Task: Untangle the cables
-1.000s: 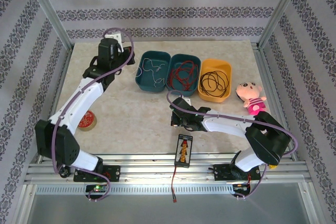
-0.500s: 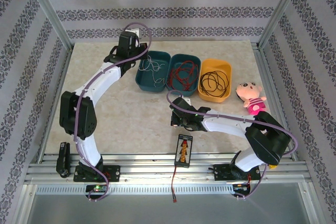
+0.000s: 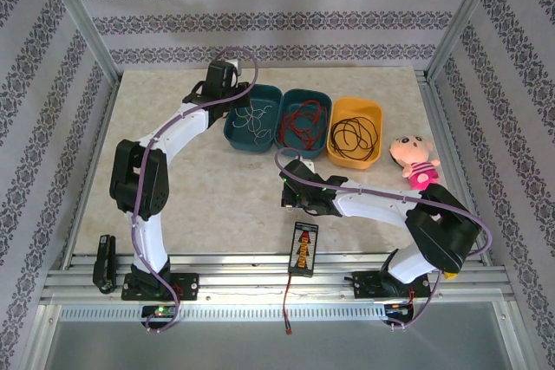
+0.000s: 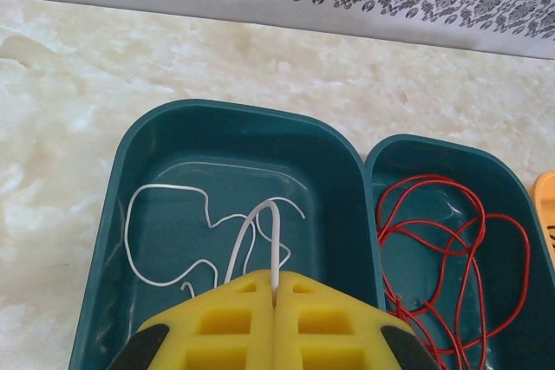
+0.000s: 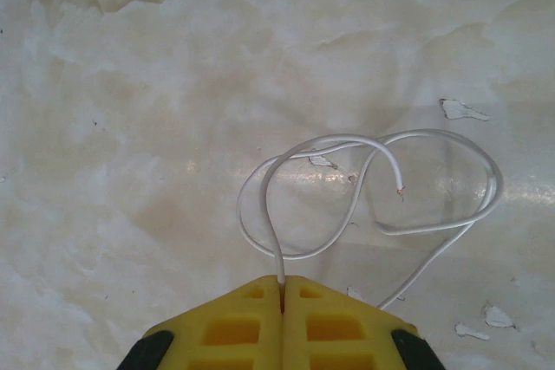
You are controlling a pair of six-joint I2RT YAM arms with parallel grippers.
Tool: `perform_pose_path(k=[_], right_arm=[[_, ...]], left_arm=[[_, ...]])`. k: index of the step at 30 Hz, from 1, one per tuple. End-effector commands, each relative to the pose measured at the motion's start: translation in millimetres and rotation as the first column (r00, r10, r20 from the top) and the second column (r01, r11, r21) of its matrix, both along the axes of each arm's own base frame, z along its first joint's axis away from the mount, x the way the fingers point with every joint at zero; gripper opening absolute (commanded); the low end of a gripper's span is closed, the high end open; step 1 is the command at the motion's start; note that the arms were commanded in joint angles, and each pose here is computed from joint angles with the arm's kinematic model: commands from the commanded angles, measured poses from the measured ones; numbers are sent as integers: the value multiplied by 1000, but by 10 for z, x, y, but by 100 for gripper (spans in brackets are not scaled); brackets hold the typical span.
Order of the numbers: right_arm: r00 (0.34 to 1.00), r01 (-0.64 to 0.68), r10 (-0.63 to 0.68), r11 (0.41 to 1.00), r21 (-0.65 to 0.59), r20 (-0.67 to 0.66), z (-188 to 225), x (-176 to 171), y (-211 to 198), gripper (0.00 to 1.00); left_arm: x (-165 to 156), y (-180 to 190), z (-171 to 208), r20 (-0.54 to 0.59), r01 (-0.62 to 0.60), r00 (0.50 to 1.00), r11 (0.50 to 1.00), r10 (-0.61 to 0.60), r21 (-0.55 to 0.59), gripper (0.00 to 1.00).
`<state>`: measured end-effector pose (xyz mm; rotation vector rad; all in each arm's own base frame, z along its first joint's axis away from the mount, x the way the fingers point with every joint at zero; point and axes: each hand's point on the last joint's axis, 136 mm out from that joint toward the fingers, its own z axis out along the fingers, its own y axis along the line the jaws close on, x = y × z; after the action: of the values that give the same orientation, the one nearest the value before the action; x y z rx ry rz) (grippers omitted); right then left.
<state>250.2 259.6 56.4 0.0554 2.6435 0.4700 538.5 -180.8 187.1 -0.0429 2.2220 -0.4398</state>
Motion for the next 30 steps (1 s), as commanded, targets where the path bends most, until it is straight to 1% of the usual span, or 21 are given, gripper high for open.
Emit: perform_pose_path(k=[1,7,10,12,15,18,19,20,22,26,27,30], right_arm=[[1000,31,-31,999,22,5,82,43,-16,0],[999,39,-39,999,33,11,94,42,-19,0],[999,38,-38,999,31,13,94,40,-20,0],[999,39,-39,999,32,14,99,42,-18,0],[999,38,-39,999,34,14,102,44,-13,0],[999,38,-39,999,35,12,99,45,-11,0],[999,36,-37,999,35,11,96,42,-5,0],[999,36,-37,999,36,13,99,46,-2,0],[999,35,-35,999,35,10,93,44,0,0],[999,34,-34,999,35,13,105,48,3,0],[999,34,-35,999,34,13,104,49,0,0],[999,34,-34,999,34,15,114,47,-5,0]], left_arm=[[42,-71,-119,-26,3,1000,1000,-3,4,4],[111,-133,-307,-52,12,999,1000,-13,-6,9],[139,-148,-391,-68,14,998,1000,-14,-3,18],[155,-155,-440,-76,15,997,1000,-15,0,20],[173,-158,-517,-90,21,996,1000,-19,12,28],[185,-148,-583,-107,23,994,999,-19,34,33],[187,-149,-609,-113,27,993,999,-22,40,37],[192,-142,-617,-115,28,993,999,-22,45,38],[192,-143,-630,-121,31,992,998,-25,52,39],[157,-165,-531,-114,44,993,998,-40,38,40],[146,-167,-479,-108,47,993,998,-44,33,42],[86,-171,-311,-87,58,995,998,-56,21,52]])
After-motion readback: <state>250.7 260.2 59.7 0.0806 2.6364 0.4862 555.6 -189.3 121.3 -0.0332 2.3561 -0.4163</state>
